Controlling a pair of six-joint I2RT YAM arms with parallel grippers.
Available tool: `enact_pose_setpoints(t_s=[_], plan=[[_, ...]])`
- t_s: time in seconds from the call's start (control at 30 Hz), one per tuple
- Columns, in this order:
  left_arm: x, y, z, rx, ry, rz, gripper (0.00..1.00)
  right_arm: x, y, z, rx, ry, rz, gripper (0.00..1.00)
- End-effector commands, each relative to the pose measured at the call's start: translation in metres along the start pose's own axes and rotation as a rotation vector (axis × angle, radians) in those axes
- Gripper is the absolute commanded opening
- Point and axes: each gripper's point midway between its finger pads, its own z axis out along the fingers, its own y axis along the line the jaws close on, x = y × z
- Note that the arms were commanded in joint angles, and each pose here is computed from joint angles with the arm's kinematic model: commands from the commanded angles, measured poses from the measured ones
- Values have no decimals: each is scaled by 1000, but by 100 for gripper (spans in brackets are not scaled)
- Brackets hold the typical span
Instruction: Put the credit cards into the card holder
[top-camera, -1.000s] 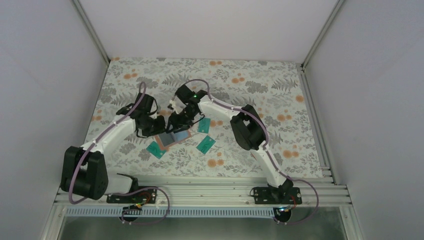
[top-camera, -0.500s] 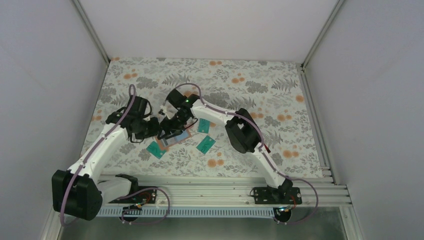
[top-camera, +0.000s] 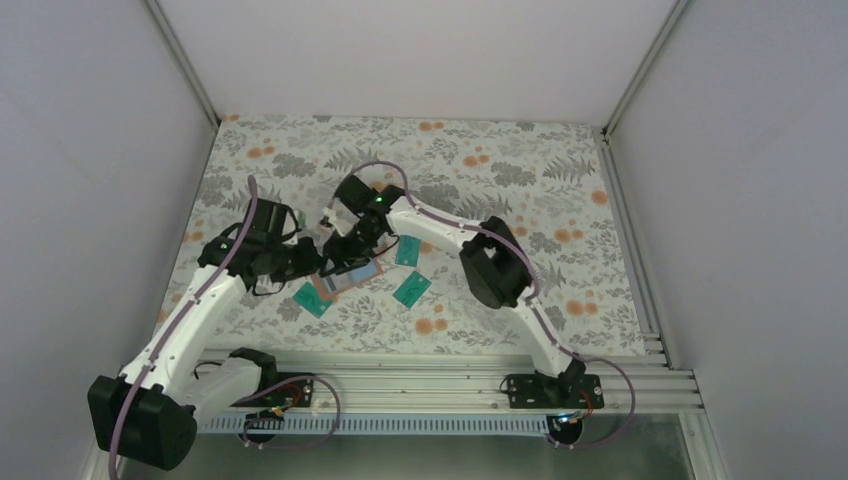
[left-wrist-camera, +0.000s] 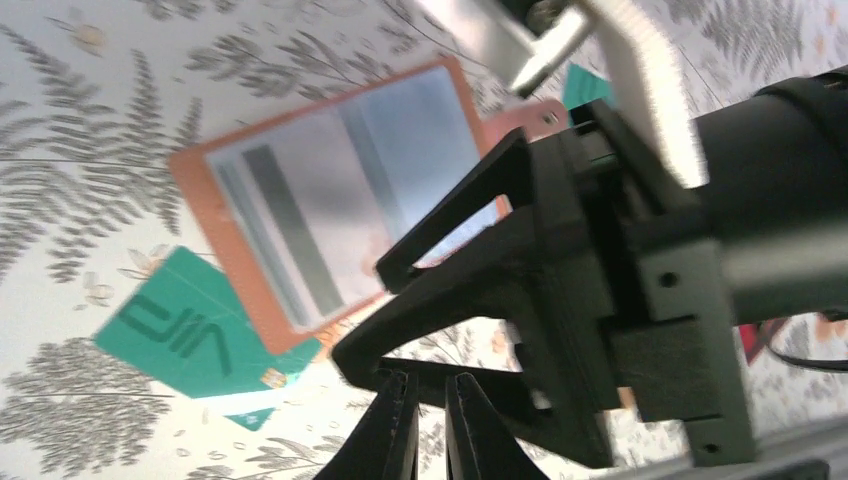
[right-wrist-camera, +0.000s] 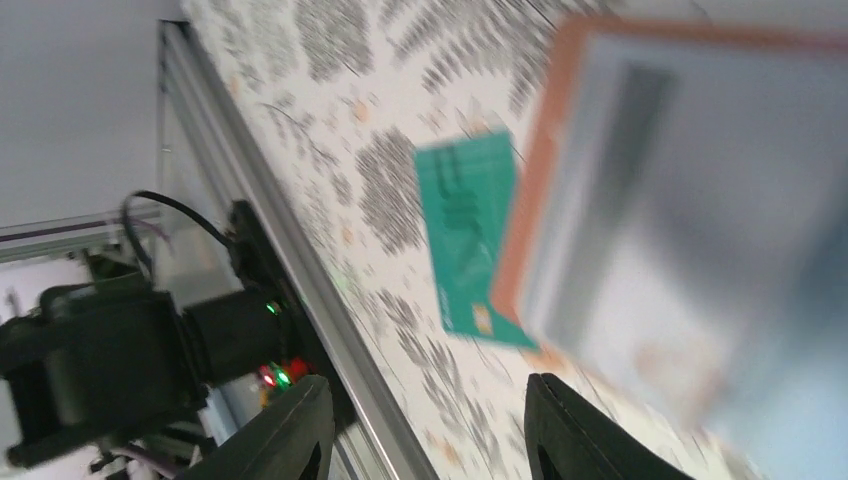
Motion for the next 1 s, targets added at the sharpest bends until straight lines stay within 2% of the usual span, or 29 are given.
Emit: enact_pose_setpoints(t_s=[0.0,0.23,0.37,0.53,0.97], plan=[[14,-27,7,125,53,72,11,12,-2,-67,153,-124,-31,49],[34,-64,30,161,128,176,15,60,-94,-137,474,-250,164,48],[43,-73,49,131,172,194,16,77,-139,-149,648,-224,241,45],[49,-81,60,89,200,219,16,80,-166,-141,748,-187,287,38],[61,-73,63,57,203,226,16,100,-176,-82,710,-48,269,32]])
